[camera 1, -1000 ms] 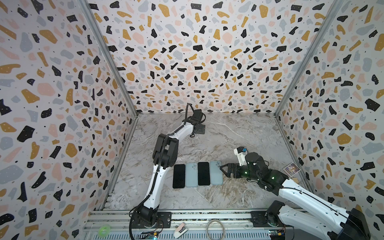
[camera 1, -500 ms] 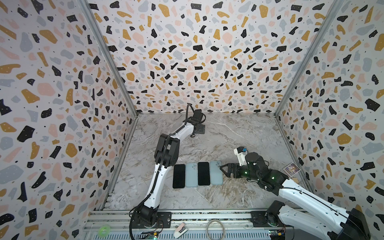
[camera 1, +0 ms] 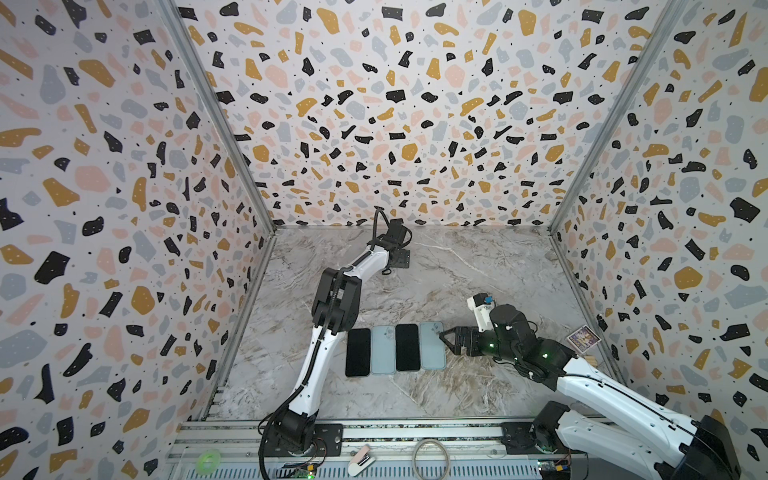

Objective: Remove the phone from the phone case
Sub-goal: 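Raise the left arm and move its gripper over the far black phone, then lower the left gripper and close it on the far black phone's end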

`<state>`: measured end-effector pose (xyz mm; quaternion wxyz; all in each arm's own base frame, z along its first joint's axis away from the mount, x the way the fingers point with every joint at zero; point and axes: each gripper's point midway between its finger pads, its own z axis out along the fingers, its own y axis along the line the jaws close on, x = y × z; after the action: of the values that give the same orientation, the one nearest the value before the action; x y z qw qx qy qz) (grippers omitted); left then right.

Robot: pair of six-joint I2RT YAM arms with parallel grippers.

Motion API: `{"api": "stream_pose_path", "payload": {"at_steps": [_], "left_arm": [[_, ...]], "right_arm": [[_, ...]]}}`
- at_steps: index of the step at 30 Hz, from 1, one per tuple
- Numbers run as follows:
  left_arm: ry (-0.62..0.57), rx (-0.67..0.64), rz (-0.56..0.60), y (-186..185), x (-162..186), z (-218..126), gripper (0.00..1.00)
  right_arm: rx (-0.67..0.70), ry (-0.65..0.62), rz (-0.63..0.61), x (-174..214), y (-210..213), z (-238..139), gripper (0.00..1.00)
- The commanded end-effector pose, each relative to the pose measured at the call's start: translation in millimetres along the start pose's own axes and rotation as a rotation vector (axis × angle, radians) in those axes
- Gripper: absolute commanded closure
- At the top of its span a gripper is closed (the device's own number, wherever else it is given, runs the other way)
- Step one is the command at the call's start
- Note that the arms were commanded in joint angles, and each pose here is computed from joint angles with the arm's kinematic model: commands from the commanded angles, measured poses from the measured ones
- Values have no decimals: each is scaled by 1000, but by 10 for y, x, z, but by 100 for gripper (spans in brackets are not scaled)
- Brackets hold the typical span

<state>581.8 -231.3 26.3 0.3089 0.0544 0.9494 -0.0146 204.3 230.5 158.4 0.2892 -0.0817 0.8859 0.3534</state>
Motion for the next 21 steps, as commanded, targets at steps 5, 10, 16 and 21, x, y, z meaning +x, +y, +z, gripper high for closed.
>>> {"api": "stream_pose_path", "payload": {"at_steps": [5, 10, 16, 21], "left_arm": [[-52, -18, -28, 75, -170, 126, 11], [-64, -19, -35, 88, -200, 181, 12], [-79, -21, -43, 105, -246, 205, 13], [-95, -15, -47, 94, -305, 228, 14]], "right_arm": [[-14, -23, -22, -88, 64, -17, 1], [-13, -24, -21, -101, 61, -14, 1], [-13, -21, -19, -94, 47, 4, 1], [-21, -16, -17, -79, 52, 22, 1]]}}
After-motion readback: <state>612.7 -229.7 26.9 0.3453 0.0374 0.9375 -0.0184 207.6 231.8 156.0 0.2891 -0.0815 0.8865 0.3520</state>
